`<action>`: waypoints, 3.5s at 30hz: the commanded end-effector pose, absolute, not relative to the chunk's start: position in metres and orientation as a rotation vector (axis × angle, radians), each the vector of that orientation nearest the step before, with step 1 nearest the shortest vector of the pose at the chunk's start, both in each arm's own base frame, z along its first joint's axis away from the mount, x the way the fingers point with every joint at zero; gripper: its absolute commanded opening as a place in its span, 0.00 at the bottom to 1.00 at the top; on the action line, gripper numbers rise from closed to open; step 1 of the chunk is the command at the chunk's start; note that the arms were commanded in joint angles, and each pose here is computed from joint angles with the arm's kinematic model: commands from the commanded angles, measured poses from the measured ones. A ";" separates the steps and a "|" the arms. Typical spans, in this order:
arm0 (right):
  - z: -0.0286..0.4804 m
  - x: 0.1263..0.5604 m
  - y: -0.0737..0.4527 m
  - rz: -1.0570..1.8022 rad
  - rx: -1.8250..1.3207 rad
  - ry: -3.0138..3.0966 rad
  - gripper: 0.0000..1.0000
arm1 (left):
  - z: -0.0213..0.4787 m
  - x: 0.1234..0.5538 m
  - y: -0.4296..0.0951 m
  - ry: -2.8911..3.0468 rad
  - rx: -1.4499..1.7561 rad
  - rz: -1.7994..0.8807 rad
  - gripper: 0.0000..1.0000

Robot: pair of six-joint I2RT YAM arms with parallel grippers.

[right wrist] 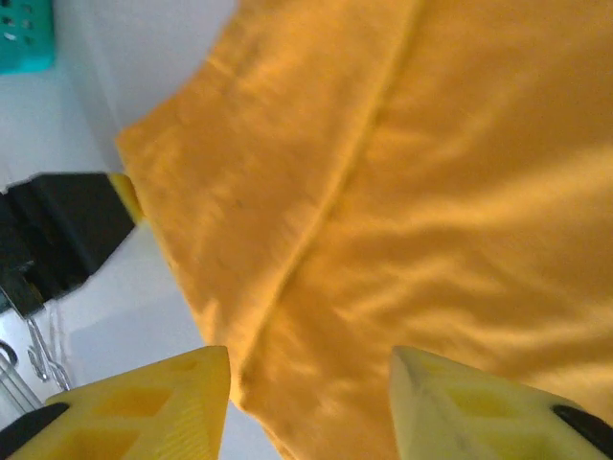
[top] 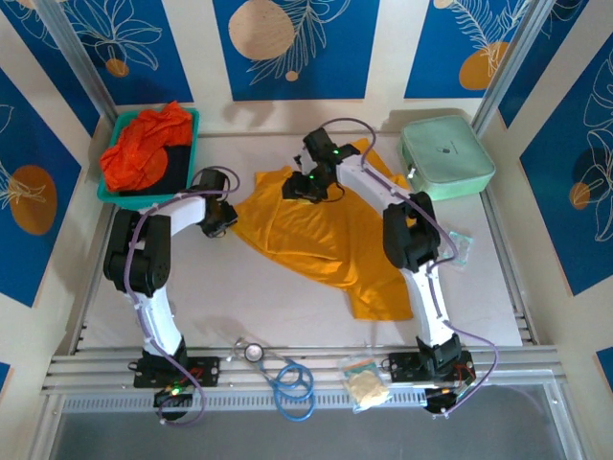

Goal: Fold and stack the t-shirts

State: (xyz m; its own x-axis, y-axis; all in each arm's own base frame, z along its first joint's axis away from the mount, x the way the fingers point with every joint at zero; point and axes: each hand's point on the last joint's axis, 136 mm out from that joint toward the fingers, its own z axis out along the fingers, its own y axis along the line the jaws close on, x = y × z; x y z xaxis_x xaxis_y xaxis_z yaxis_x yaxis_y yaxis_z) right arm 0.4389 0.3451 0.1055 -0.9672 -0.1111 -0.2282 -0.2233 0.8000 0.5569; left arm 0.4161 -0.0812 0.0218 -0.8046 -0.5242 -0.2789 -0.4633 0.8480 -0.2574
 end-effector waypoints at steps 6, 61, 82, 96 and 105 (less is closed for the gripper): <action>0.038 0.433 0.395 0.830 -0.330 2.959 0.49 | 0.028 0.409 -0.078 2.704 -0.709 -0.247 0.40; 0.003 0.365 0.367 0.258 -0.446 3.133 0.36 | 0.051 0.360 -0.066 2.723 -0.598 -0.207 0.41; 0.063 0.391 0.372 0.424 -0.415 2.999 0.00 | 0.039 0.327 -0.078 2.797 -0.515 -0.230 0.35; 0.121 0.419 0.360 0.590 -0.279 2.892 0.00 | 0.041 0.335 -0.083 2.773 -0.484 -0.259 0.35; 0.113 0.425 0.348 0.561 -0.241 2.912 0.00 | 0.047 0.368 -0.111 2.708 -0.447 -0.455 0.45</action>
State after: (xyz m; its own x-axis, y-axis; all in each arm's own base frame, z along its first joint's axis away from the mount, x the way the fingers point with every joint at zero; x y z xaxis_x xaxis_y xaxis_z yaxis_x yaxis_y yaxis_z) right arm 0.4249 0.3501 0.1048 -0.9696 -0.1437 -0.1981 -0.2045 0.9204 0.3332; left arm 0.3505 -0.0932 0.0400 -0.8868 -0.3710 -0.2755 -0.2917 0.9119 -0.2888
